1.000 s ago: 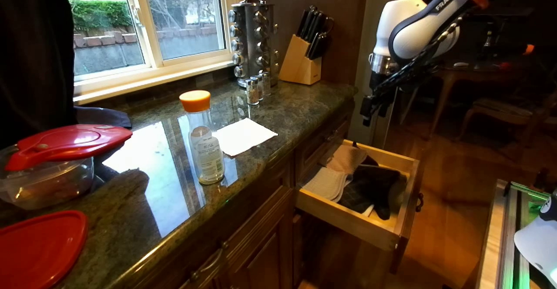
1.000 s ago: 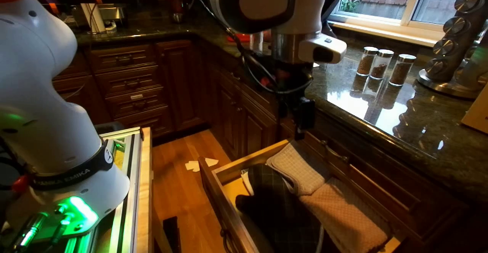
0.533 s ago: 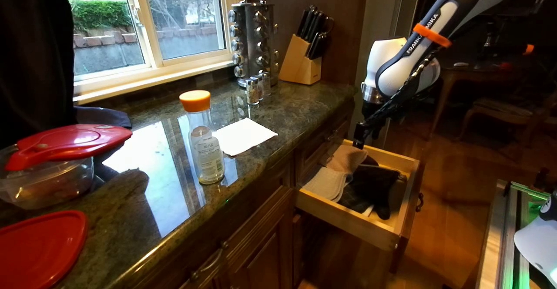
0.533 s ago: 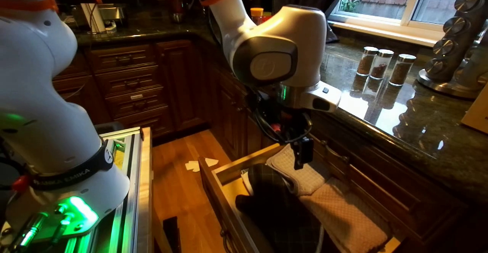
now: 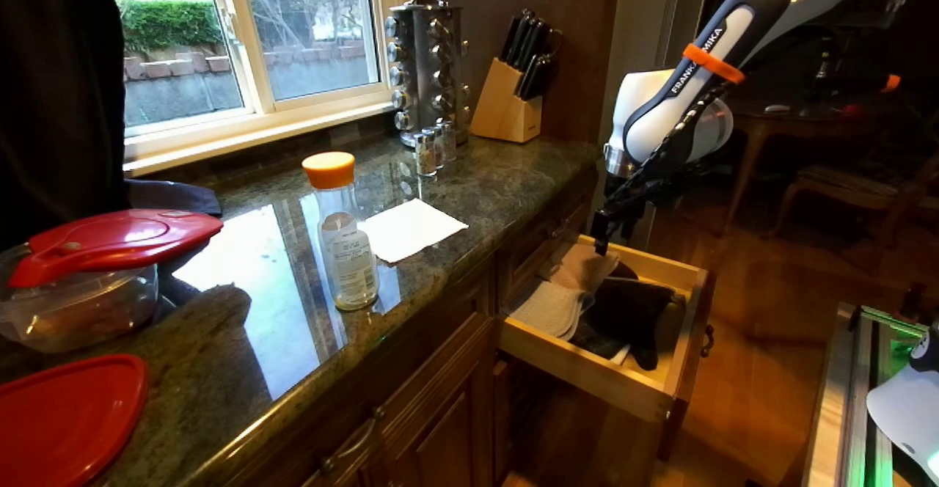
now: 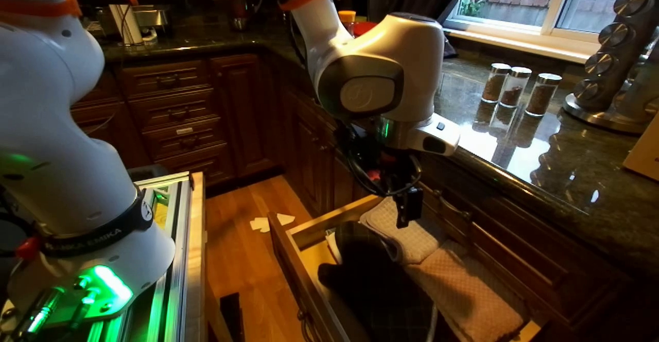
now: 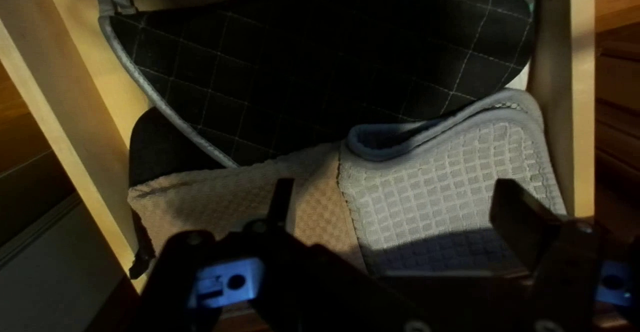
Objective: Take the kitchen towel out of the drawer
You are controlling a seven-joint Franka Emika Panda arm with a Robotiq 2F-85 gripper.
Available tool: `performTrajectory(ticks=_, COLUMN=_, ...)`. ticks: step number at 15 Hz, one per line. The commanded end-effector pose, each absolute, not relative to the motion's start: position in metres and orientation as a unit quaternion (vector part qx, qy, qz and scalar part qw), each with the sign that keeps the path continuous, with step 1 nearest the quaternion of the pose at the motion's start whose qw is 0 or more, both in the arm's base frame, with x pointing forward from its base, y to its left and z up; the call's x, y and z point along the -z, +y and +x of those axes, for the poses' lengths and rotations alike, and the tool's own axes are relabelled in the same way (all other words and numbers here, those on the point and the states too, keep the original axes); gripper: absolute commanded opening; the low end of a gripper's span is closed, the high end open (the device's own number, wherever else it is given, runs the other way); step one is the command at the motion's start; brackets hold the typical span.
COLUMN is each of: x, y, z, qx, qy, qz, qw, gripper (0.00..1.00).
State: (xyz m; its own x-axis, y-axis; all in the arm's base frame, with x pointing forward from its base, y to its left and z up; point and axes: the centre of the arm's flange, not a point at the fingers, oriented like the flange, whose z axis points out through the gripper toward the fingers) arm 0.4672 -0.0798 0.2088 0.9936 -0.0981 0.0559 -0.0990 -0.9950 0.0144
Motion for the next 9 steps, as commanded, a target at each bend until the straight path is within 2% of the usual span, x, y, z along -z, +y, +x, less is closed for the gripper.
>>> performTrajectory(ticks=1, x=-0.168, y=-0.083, z=0.48, qx=-0.019, qy=-0.054, qz=0.998, qw=-0.011, gripper=1.0)
performTrajectory(ticks=9, x=-0.104, y=-0.088, z=0.497, qx=-0.005, qy=-0.061, qz=0.998, qw=-0.022, gripper=1.0)
